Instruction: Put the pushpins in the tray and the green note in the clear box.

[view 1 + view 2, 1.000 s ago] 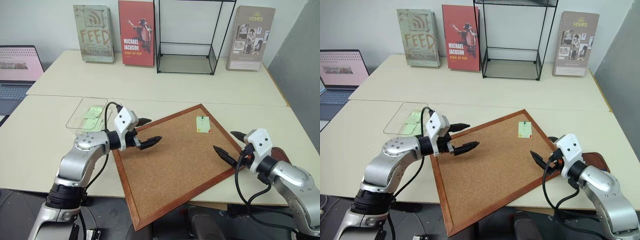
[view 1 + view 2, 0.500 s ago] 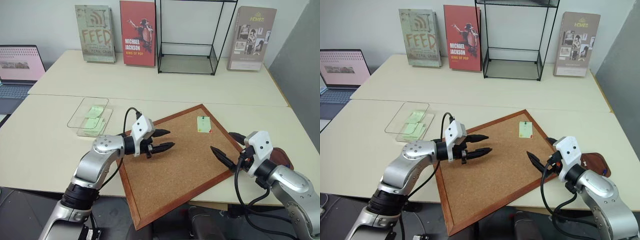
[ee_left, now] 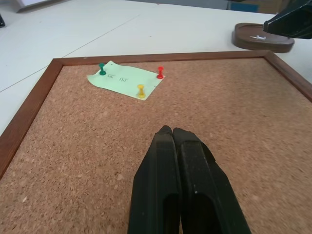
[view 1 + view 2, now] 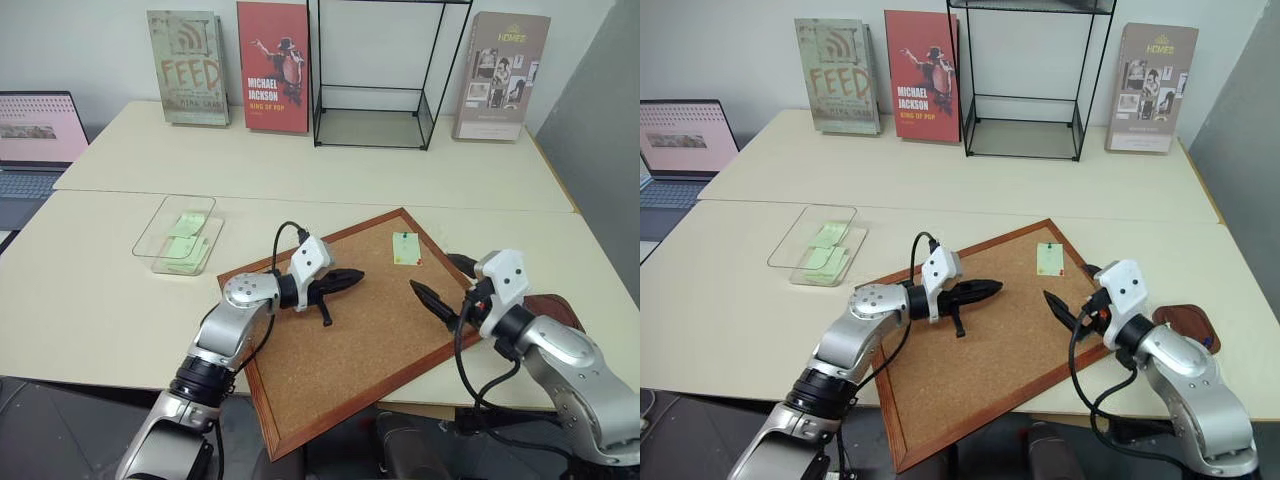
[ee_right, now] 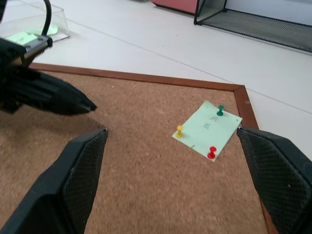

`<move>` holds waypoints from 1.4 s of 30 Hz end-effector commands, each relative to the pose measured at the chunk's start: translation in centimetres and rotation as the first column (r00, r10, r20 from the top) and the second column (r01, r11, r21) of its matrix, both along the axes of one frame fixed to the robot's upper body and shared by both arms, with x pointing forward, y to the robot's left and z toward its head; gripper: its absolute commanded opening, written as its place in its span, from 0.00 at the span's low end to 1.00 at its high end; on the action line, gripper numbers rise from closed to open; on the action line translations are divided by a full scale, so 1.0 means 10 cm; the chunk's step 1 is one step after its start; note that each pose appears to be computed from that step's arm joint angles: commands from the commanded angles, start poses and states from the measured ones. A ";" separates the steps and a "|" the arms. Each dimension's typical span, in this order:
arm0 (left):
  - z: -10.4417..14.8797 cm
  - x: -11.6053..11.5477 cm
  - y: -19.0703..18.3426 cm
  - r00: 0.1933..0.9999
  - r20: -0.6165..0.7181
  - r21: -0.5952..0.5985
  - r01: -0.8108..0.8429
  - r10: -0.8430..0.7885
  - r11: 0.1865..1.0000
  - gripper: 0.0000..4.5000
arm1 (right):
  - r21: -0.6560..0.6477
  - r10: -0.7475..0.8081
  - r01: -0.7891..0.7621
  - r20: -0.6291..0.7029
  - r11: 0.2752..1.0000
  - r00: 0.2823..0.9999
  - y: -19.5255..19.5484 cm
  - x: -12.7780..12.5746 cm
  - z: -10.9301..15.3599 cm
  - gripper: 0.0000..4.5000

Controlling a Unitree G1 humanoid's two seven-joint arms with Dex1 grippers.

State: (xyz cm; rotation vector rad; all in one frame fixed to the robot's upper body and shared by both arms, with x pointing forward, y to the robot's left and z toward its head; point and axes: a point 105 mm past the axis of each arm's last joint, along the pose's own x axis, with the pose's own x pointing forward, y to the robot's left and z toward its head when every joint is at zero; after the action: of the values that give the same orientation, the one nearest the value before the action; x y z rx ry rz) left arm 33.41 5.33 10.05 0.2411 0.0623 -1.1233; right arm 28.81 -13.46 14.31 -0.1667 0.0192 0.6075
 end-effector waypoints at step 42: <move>-0.27 -0.12 -0.02 1.000 0.010 0.090 0.023 -0.024 0.996 0.00 | -0.142 -0.126 0.124 -0.004 0.982 0.992 0.04 1.29 -0.20 0.01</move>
State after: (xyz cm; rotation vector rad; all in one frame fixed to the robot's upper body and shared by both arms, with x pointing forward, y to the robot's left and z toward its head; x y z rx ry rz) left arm 32.57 5.07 7.97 0.3182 0.0763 -1.1360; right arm 41.44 -13.03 10.27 -0.2711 0.1587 0.4851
